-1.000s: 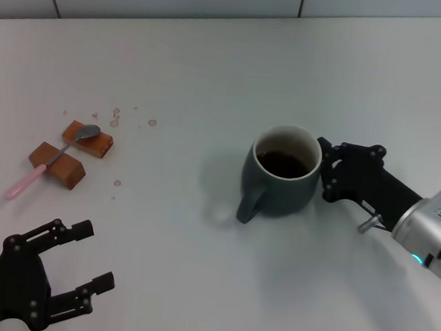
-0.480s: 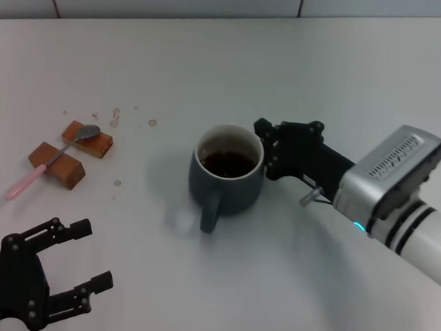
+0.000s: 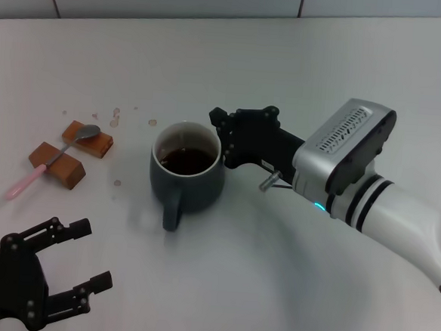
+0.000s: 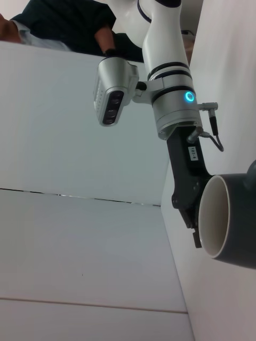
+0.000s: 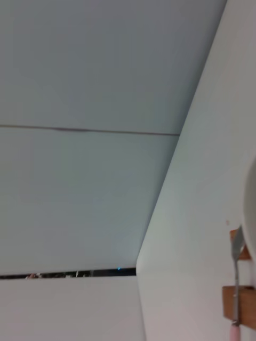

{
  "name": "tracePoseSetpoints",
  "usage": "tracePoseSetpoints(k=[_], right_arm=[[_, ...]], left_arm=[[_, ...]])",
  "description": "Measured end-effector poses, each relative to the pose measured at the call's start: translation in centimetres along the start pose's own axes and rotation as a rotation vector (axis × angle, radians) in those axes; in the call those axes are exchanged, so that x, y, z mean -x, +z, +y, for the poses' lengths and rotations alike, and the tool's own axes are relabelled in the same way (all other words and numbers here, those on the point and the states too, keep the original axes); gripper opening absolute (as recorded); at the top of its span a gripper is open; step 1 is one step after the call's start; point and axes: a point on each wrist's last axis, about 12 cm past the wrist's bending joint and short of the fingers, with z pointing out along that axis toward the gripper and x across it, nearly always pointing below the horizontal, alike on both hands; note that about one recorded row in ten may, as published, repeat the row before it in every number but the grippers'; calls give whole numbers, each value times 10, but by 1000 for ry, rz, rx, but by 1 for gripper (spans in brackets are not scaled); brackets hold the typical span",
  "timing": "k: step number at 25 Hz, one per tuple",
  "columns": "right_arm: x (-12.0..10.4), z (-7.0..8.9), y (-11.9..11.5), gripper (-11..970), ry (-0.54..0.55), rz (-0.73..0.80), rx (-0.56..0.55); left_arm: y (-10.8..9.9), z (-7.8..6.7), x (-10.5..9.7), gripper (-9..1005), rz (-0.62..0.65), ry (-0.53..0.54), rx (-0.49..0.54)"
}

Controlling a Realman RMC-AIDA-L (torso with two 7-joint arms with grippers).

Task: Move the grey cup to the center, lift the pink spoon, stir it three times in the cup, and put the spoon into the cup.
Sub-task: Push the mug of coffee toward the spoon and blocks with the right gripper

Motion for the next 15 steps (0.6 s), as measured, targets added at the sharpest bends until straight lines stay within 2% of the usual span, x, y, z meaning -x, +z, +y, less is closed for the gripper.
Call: tracePoseSetpoints(k=[5, 9, 14, 15], right_arm=[[5, 1, 4, 5, 20, -13, -5], [-3, -7, -8, 5, 70, -28, -70], [-16, -21, -49, 6, 128, -158, -168], [-19, -25, -70, 6, 155, -233, -173]], left_arm=[[0, 0, 0, 784, 0, 0, 0], [0, 0, 0, 784, -1, 2, 0], [0, 0, 0, 785, -3, 4, 5], [0, 0, 0, 785, -4, 4, 7]])
